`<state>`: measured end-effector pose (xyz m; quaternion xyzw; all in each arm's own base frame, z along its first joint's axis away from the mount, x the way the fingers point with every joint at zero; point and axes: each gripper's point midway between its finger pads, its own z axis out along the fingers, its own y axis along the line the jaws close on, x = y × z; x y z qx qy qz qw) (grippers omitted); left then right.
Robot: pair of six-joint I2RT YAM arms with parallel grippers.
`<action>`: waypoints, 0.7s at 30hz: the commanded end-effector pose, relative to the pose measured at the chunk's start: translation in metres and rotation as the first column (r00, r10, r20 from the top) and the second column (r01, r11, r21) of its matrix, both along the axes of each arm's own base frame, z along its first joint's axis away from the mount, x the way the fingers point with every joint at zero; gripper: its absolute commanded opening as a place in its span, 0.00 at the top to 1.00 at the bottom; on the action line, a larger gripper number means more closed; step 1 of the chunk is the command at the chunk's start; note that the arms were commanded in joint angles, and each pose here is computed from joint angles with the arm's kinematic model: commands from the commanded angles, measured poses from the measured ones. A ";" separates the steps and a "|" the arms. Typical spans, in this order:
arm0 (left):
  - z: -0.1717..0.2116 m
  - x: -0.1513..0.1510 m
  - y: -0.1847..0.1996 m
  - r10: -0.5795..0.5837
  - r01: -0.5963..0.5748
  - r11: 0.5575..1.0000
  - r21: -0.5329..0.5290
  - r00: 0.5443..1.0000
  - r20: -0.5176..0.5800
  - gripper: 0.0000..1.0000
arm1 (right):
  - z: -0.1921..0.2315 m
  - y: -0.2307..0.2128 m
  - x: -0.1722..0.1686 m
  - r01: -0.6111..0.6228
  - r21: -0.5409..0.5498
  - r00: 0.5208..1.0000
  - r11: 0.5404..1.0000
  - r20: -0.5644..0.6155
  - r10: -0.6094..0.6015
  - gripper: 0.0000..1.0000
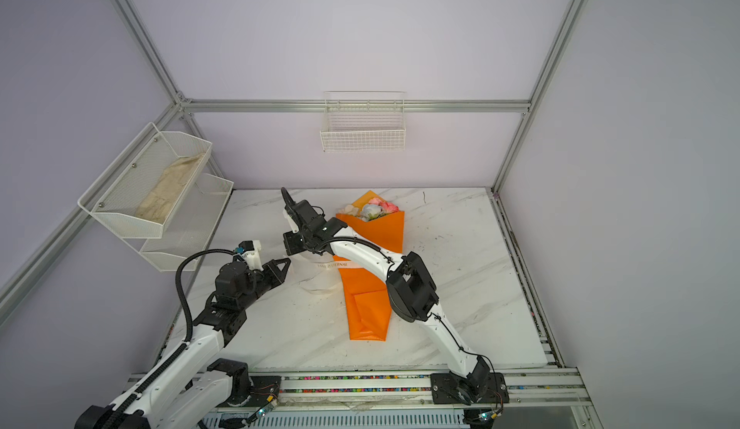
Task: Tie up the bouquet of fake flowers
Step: 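Bring both ribbon ends together over the cone's middle with both grippers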
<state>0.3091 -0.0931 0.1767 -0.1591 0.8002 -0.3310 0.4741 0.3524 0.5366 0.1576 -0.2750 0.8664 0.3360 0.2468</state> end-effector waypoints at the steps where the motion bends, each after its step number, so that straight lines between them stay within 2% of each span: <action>1: 0.008 -0.001 0.000 -0.005 0.004 1.000 0.010 0.997 0.077 0.98 | 0.030 -0.001 -0.017 -0.100 0.007 0.995 0.995 0.020 0.100 0.76; 3: 0.012 -0.001 -0.002 -0.017 0.015 1.000 0.020 0.995 0.096 0.97 | 0.045 -0.028 0.004 0.009 -0.043 0.994 0.999 0.108 -0.004 0.65; 5: 0.017 0.000 -0.006 -0.045 0.042 0.999 0.029 0.992 0.115 0.97 | 0.065 -0.057 0.019 0.063 -0.024 0.987 0.998 0.148 -0.059 0.58; 10: 0.035 0.012 -0.026 -0.173 0.162 0.983 0.082 0.974 0.144 0.96 | 0.100 -0.126 0.033 0.149 0.096 0.975 0.984 0.152 -0.162 0.55; 14: 0.048 0.025 -0.051 -0.297 0.277 0.950 0.148 0.944 0.142 0.96 | 0.109 -0.165 0.021 0.130 0.234 0.980 0.963 0.115 -0.161 0.55; 18: 0.061 0.034 -0.093 -0.468 0.425 0.867 0.259 0.874 0.130 0.96 | 0.101 -0.210 0.022 0.205 0.319 0.976 0.925 0.007 -0.219 0.55; 21: 0.064 0.036 -0.130 -0.598 0.542 0.773 0.331 0.797 0.092 0.95 | 0.093 -0.234 0.029 0.266 0.345 0.964 0.900 -0.073 -0.257 0.55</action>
